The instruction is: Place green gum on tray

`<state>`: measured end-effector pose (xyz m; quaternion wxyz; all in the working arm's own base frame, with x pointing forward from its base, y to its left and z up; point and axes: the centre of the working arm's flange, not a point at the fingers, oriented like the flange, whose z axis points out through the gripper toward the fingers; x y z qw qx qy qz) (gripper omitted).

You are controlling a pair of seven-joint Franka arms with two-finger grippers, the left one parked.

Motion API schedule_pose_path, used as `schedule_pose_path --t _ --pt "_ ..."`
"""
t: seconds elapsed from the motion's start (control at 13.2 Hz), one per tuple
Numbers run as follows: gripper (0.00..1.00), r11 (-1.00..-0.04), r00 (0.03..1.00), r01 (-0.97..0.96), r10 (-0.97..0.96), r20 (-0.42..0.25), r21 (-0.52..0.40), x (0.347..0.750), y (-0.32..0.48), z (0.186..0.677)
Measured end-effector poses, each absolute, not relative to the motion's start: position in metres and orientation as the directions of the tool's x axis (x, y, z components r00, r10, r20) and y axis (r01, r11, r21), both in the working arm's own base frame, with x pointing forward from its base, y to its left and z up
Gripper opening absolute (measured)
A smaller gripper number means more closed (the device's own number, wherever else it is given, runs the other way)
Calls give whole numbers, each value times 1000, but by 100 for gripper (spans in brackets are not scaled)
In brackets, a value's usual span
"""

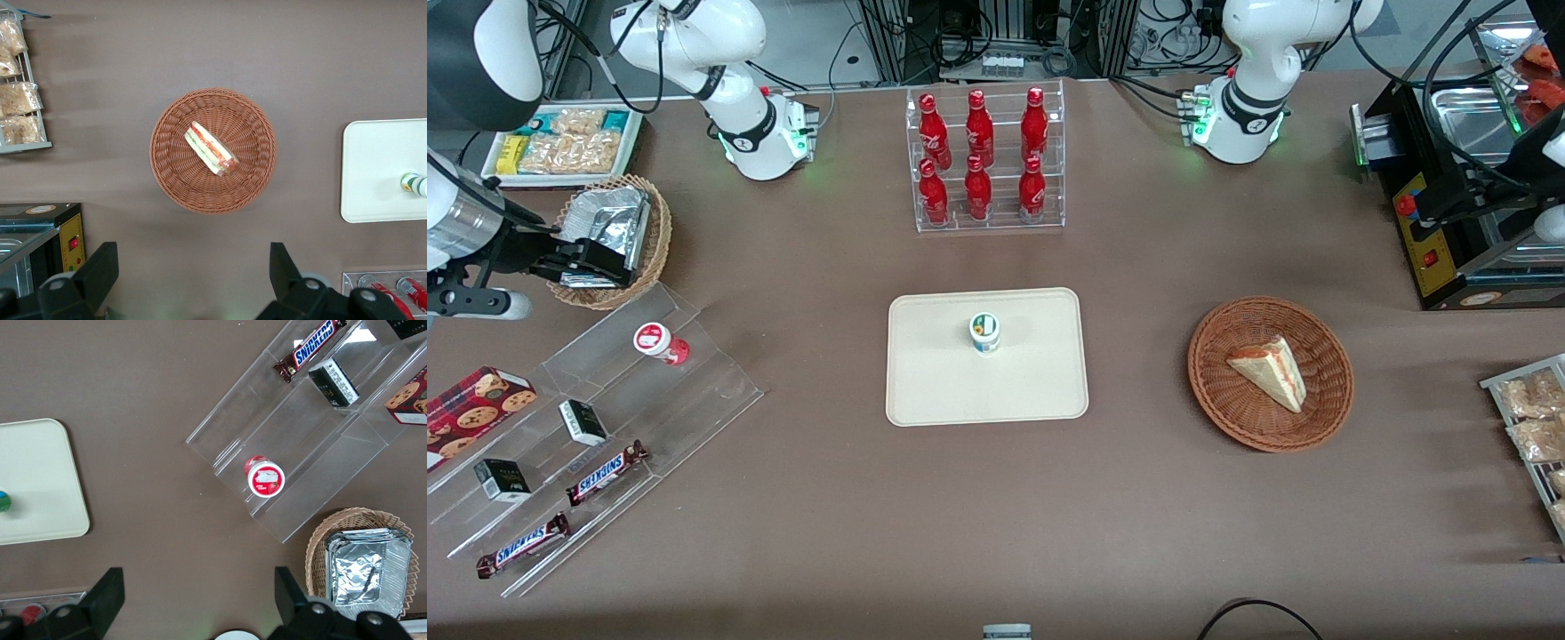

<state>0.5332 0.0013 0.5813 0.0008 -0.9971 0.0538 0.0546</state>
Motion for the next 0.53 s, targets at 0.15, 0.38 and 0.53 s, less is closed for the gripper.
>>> schedule_pose_path --t 0.15,0.38,0.53 --pt "100 -995 989 -96 -96 -109 4 534 2 581" --pt "100 -998 993 -58 -58 -106 -2 538 -14 582" --pt "100 -999 994 -45 -45 -104 -5 542 -28 581"
